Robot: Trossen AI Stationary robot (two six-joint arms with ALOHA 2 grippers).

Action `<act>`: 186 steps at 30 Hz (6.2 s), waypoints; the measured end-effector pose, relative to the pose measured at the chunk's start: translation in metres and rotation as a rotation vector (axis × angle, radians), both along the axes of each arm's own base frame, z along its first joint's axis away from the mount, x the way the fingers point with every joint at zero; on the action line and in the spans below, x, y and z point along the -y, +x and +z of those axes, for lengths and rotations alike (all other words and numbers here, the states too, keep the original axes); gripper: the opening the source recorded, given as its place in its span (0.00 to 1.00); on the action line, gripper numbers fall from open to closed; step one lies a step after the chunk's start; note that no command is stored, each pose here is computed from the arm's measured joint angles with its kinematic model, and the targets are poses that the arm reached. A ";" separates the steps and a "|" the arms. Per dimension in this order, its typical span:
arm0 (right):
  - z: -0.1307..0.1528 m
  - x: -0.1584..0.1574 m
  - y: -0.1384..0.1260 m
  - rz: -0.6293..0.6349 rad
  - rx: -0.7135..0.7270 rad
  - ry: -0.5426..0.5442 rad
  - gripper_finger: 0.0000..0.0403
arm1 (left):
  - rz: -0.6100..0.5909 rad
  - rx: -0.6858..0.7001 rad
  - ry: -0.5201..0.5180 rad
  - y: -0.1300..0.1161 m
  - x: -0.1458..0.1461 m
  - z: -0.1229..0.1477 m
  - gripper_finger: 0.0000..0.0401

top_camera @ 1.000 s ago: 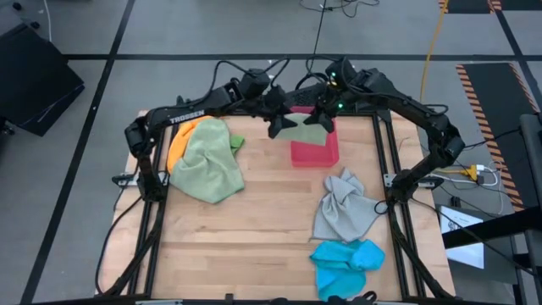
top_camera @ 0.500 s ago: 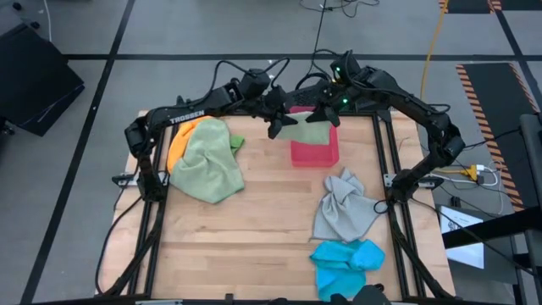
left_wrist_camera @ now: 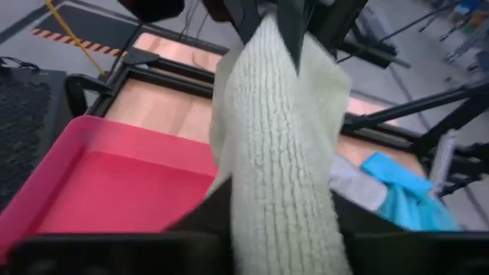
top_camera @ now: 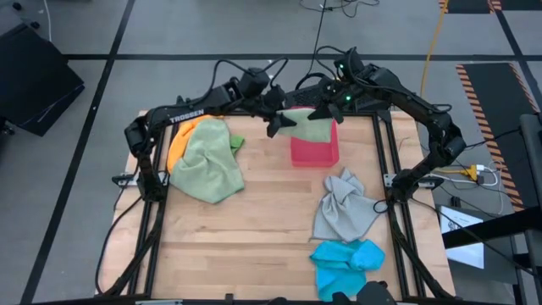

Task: Fold microfiber towels
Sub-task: Put the right light green microfiber cloth into the red bin

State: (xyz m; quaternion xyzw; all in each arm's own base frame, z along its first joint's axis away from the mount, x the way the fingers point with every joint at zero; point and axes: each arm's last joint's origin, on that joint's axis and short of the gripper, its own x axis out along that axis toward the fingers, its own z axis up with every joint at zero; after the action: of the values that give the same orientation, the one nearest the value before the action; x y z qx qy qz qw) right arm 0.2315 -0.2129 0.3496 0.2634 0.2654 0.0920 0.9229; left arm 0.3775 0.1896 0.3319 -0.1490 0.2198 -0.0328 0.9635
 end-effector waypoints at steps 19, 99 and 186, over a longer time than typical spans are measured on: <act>-0.001 0.004 -0.001 -0.207 -0.137 0.032 0.42 | 0.147 0.004 -0.217 -0.022 -0.036 0.003 0.06; -0.023 -0.014 -0.049 -0.306 0.530 0.358 0.92 | -0.079 0.184 -0.189 -0.035 0.018 0.065 0.06; -0.007 -0.061 0.013 -0.281 0.721 0.553 0.89 | -0.006 0.236 -0.227 -0.075 -0.004 0.091 0.04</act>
State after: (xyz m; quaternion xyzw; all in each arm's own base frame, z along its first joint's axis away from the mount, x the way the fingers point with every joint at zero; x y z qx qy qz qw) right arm 0.2442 -0.1522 0.3429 0.4838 -0.1447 0.1189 0.8549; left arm 0.3024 0.1935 0.4226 -0.2515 0.1004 -0.0778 0.9595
